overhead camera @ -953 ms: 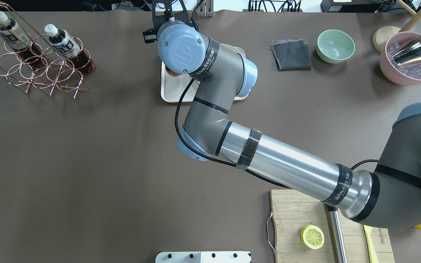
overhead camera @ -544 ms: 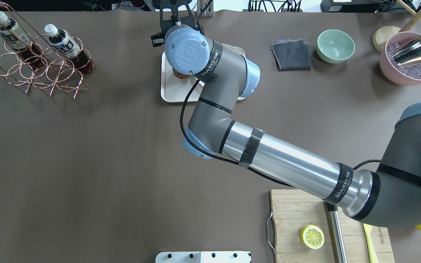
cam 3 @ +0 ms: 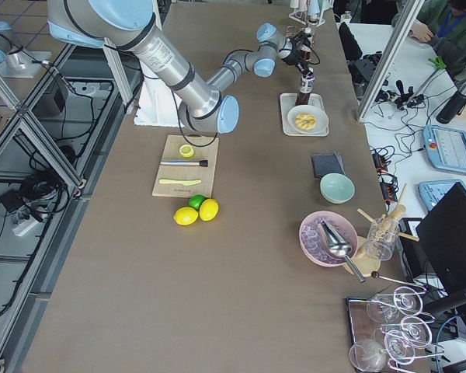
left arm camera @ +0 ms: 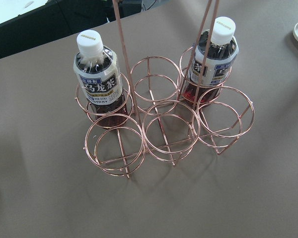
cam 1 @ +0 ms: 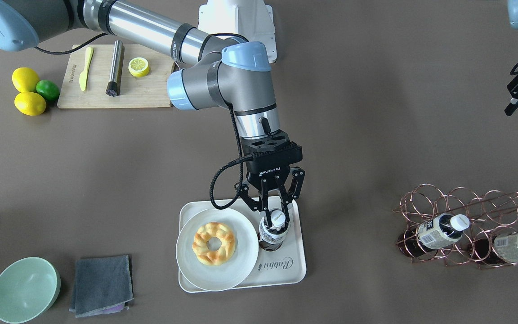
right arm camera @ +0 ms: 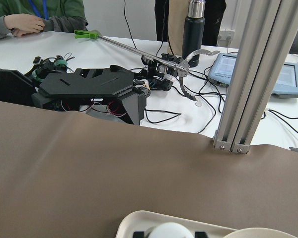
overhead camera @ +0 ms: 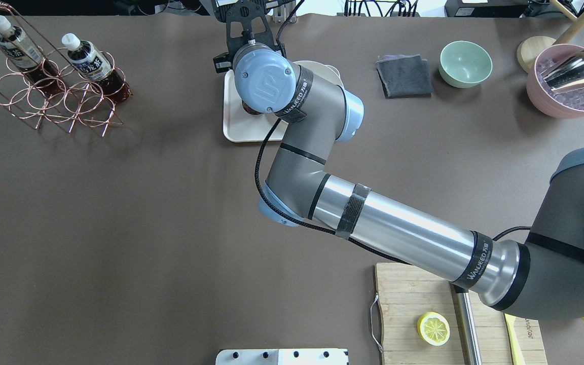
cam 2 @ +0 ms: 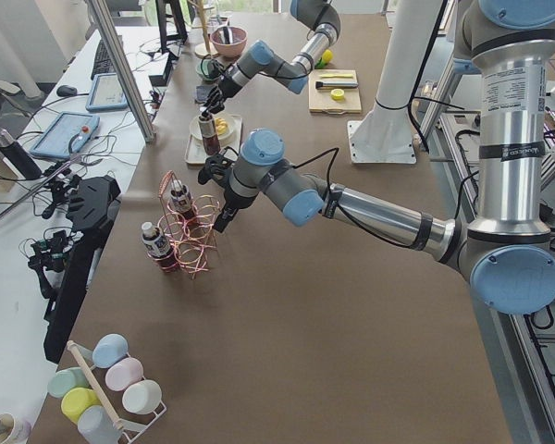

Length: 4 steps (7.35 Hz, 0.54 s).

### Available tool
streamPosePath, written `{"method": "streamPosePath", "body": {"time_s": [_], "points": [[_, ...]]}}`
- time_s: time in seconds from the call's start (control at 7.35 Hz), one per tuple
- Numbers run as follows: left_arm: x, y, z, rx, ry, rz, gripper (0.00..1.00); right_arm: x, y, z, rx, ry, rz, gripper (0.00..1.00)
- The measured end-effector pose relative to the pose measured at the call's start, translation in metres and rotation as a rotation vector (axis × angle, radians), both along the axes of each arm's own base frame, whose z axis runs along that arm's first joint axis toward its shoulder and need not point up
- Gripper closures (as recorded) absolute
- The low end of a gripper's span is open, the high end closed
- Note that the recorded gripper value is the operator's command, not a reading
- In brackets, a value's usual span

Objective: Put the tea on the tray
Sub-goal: 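Carry the tea bottle with the right gripper onto the white tray beside the plate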

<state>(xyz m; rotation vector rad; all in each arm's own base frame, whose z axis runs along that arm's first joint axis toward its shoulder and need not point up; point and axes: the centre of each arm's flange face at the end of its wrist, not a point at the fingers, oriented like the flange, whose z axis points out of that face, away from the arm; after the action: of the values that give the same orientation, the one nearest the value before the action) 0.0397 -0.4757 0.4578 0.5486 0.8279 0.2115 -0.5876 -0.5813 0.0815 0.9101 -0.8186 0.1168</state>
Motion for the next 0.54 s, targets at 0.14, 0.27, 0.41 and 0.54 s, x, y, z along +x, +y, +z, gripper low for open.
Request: {"method": "streamPosePath", "body": {"time_s": [0.14, 0.27, 0.41, 0.54], "points": [[0.0, 0.0, 0.0, 0.0, 0.001, 0.0, 0.0, 0.0, 0.001, 0.0, 0.005, -0.009, 0.0, 0.0], [0.0, 0.0, 0.0, 0.0, 0.001, 0.001, 0.0, 0.005, 0.001, -0.005, 0.01, -0.023, 0.0, 0.0], [0.0, 0.0, 0.0, -0.009, 0.007, 0.006, 0.0, 0.016, -0.004, -0.008, 0.006, -0.041, -0.013, 0.0], [-0.006, 0.001, 0.003, -0.044, 0.013, 0.01, 0.0, 0.033, -0.012, 0.004, -0.017, -0.045, -0.031, 0.0]]}}
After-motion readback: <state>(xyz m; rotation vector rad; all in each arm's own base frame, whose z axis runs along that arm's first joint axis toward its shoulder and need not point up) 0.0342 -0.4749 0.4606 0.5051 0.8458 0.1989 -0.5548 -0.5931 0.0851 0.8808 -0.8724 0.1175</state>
